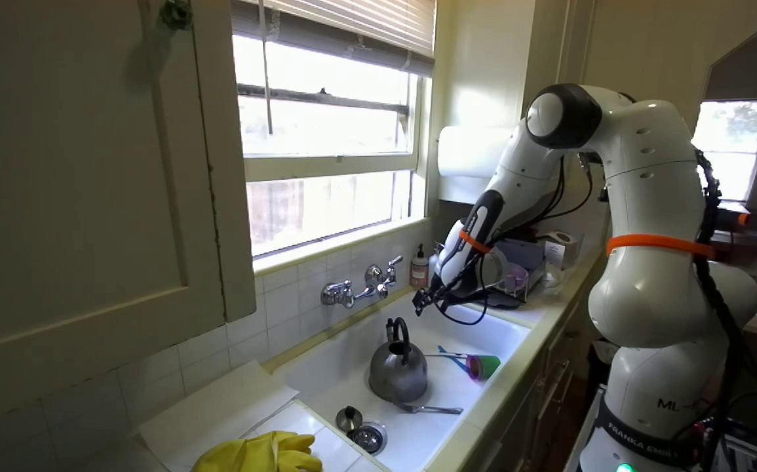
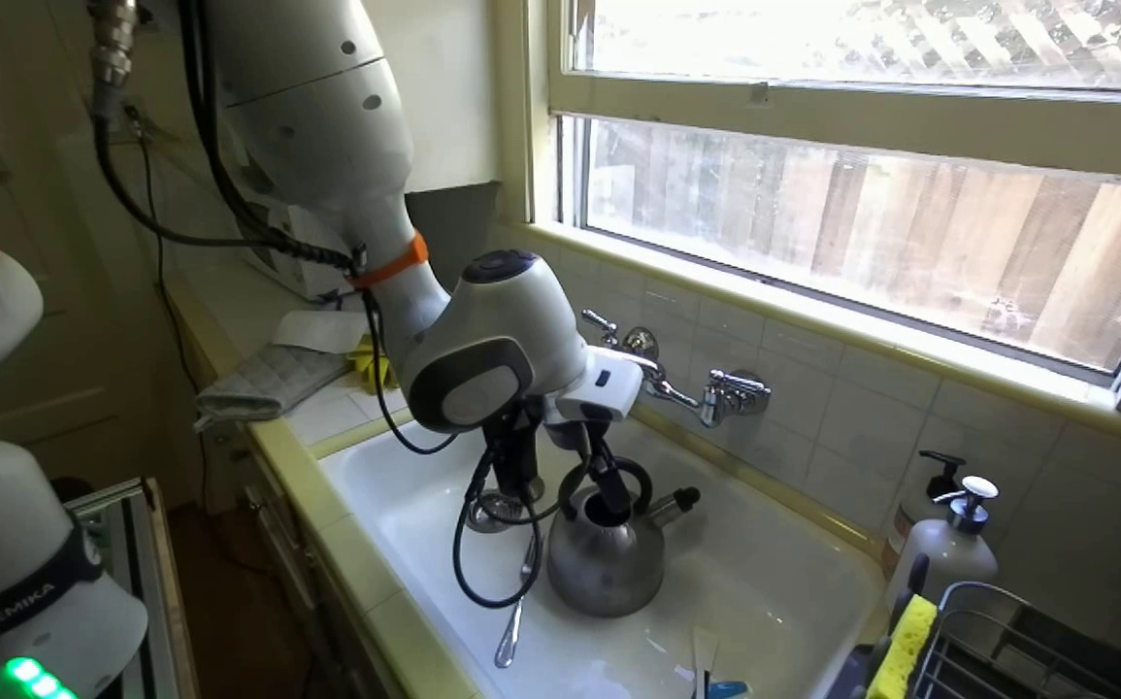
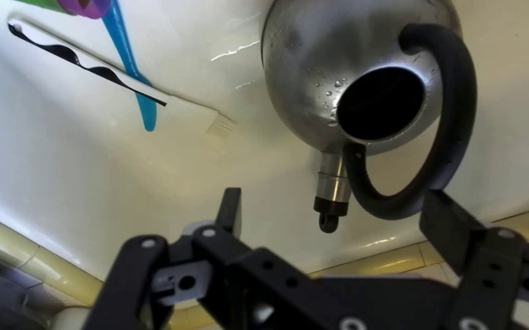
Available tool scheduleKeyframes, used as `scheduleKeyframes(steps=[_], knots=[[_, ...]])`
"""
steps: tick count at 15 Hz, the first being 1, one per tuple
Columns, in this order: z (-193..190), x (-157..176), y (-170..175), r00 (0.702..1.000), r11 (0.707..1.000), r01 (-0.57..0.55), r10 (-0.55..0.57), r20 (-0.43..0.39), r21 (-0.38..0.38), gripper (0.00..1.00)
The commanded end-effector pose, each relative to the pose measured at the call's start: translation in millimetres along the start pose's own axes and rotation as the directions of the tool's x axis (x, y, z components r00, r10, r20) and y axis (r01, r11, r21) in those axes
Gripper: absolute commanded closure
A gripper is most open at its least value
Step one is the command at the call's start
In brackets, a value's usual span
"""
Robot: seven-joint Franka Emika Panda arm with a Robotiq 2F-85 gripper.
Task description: Move the tap nozzle to the right then open the right tap faucet
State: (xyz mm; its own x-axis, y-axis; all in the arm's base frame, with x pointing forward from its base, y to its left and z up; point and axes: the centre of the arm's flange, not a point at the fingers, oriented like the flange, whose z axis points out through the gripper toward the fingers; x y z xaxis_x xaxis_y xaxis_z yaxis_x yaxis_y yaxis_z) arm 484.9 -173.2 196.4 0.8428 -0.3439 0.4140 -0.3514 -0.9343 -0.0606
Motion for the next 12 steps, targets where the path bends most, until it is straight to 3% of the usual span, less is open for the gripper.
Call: scheduleKeyframes(steps=[1, 6, 12], knots=[[9.8, 18.8, -16.9, 0.998, 0.998, 0.055, -0.056, 0.04, 0.033, 0.0], [23.1, 22.6, -36.7, 0.993, 0.999, 0.049, -0.05, 0.11, 0.016, 0.0], [35.5, 13.0, -45.5, 0.993, 1.0, 0.013, -0.016, 0.121, 0.025, 0.0]])
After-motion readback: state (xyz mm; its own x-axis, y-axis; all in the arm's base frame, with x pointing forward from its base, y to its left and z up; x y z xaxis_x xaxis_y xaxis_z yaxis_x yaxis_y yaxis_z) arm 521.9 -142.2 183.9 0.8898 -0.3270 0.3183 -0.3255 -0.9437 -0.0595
